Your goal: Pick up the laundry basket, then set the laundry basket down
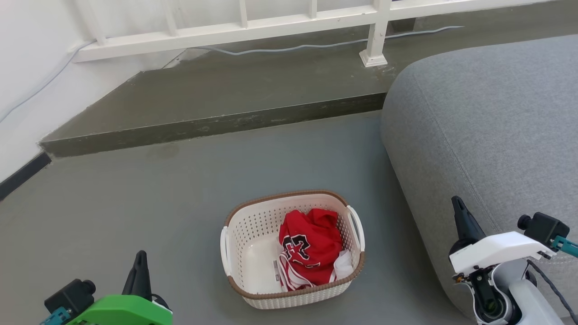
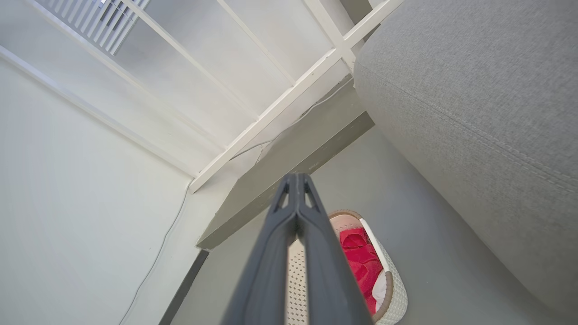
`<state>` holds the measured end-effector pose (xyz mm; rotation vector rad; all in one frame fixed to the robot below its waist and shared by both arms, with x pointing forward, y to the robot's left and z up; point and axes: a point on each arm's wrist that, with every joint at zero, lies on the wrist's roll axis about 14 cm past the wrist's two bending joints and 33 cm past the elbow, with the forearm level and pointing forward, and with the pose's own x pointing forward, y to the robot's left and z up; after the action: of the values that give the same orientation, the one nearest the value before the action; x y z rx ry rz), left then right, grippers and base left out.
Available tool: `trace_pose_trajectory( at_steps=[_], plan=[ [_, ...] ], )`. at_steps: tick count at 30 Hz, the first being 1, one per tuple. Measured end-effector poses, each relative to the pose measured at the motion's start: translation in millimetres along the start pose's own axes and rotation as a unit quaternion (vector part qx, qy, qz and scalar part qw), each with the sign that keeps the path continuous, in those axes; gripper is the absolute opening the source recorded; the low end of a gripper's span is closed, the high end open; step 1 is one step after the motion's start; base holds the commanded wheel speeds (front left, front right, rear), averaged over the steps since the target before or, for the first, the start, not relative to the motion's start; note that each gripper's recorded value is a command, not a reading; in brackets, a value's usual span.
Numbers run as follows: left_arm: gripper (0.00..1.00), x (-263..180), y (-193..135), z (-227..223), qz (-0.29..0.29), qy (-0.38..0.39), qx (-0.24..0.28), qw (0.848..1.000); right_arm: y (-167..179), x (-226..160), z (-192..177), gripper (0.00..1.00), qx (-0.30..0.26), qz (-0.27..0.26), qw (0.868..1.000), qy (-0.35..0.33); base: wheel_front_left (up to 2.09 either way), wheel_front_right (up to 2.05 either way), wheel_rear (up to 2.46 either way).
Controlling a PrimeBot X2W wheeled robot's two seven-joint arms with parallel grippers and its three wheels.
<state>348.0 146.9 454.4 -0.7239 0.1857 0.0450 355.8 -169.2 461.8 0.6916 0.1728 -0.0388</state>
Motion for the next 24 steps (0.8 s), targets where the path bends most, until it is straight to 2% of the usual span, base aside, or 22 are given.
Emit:
trace_pose_trajectory(
  at_steps=[12,24],
  plan=[
    [0.0,3.5,5.1,3.2,0.005,0.008,-0.074,0.997,-4.3,2.9,3.3,0.0,0.079,-0.007,0.997,0.003,0.0,0.0,0.0],
    [0.0,6.5,9.9,8.4,0.006,0.01,-0.157,0.987,-9.5,5.5,8.7,0.0,0.163,-0.01,0.987,0.002,0.0,0.0,0.0]
  ],
)
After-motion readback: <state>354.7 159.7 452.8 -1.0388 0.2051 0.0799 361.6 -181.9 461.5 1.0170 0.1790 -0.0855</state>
